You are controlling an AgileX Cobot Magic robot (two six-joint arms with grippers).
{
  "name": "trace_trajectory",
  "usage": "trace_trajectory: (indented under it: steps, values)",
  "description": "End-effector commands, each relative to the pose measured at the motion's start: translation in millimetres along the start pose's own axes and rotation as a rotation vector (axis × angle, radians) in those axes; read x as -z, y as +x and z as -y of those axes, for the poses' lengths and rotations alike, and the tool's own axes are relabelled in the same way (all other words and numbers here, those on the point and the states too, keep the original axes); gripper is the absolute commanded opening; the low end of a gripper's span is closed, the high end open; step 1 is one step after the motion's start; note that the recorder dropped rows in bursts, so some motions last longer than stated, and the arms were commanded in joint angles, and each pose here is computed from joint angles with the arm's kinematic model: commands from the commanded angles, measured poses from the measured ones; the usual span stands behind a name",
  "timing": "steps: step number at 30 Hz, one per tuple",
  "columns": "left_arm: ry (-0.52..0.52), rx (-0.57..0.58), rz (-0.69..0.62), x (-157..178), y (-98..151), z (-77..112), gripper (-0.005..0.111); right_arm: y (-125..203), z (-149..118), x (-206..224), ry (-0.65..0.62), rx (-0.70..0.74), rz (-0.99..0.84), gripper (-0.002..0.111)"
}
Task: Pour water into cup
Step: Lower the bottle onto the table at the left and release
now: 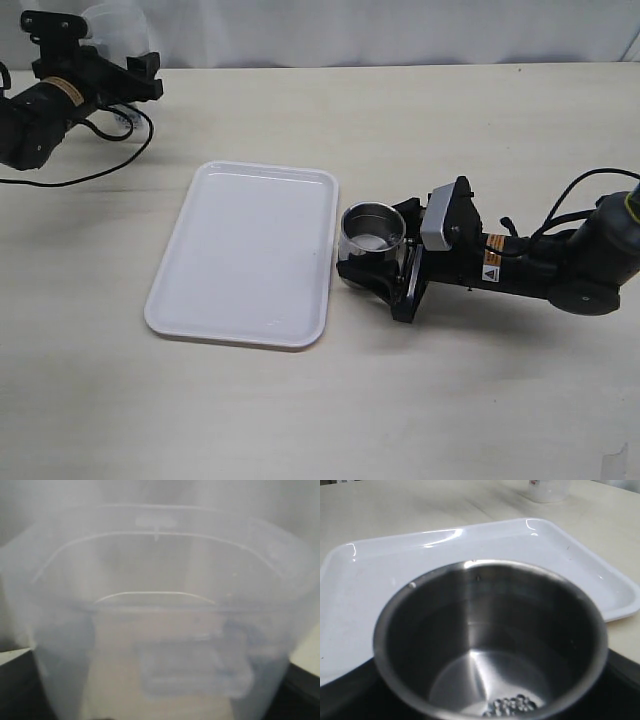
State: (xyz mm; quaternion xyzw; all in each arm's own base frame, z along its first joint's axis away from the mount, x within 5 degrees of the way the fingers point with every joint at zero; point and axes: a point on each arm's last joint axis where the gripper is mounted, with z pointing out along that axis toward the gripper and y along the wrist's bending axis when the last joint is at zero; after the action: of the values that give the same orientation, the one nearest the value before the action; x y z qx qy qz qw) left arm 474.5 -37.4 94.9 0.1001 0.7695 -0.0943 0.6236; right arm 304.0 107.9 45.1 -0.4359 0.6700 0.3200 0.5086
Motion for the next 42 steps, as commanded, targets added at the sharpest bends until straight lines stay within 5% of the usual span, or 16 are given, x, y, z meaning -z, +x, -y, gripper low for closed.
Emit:
trace_trajectory:
  steps: [1, 4, 7, 17, 25, 42]
  values:
    - [-0.013, -0.002, -0.026, -1, 0, -2.8, 0.041, -1, 0, 0, -0.004, 0.003, 0.005, 0.004]
    - [-0.014, -0.002, -0.030, -1, 1, -2.8, 0.070, -1, 0, 0, -0.004, 0.003, 0.005, 0.004]
    - [-0.015, -0.002, -0.034, -1, 1, -2.9, 0.083, -1, 0, 0, -0.004, 0.003, 0.005, 0.004]
    - [-0.022, -0.002, -0.063, -1, 4, -3.5, 0.084, -1, 0, 0, -0.004, 0.003, 0.005, 0.004]
    - [-0.045, -0.002, -0.142, 1, 10, -6.6, 0.105, -1, 0, 0, -0.004, 0.003, 0.005, 0.004]
    - [-0.043, 0.000, -0.181, 21, 9, -3.1, 0.105, -1, 0, 0, -0.004, 0.003, 0.005, 0.004]
